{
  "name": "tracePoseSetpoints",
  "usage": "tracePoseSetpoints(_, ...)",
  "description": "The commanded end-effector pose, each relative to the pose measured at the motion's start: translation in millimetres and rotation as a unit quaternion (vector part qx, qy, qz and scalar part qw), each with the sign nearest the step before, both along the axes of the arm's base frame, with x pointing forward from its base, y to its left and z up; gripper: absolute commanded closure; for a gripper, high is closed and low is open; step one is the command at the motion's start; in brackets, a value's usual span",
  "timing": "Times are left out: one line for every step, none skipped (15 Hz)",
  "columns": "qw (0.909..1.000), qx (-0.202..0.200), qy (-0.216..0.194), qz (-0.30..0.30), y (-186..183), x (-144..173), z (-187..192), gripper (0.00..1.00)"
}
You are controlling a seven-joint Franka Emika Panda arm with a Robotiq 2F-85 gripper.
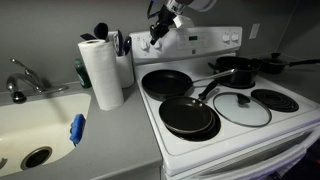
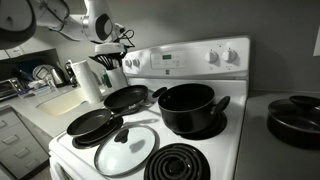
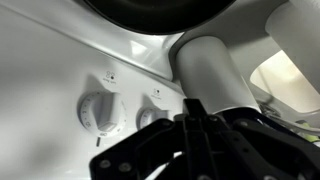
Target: Push the button on the left side of the stove
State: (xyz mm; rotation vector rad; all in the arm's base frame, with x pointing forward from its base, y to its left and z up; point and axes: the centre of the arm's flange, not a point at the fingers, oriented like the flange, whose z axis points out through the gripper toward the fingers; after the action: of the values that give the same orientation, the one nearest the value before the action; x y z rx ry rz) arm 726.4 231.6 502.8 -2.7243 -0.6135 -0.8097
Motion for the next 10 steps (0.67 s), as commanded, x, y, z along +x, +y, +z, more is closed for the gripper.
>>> tracePoseSetpoints(0.9982, 0.000, -0.033, 0.050, 10, 22, 2, 1.00)
tracePoseSetpoints(0.9975, -0.003, -0.040, 0.058, 13, 26, 3, 1.00)
tracePoseSetpoints(0.9968, -0.005, -0.044, 0.067, 14, 32, 3, 1.00)
tracePoseSetpoints(0.9958, -0.006, -0.051, 0.076, 16, 36, 0, 1.00)
tracePoseSetpoints(0.9950, -0.008, -0.059, 0.080, 16, 42, -1, 1.00)
tracePoseSetpoints(0.9939, -0.013, -0.064, 0.089, 17, 50, -3, 1.00)
tracePoseSetpoints(0.9926, -0.019, -0.071, 0.097, 17, 57, -6, 1.00)
tracePoseSetpoints(0.9913, -0.023, -0.079, 0.103, 18, 65, -8, 1.00)
tracePoseSetpoints(0.9898, -0.025, -0.088, 0.109, 18, 71, -11, 1.00)
tracePoseSetpoints(0.9884, -0.027, -0.096, 0.115, 17, 77, -14, 1.00)
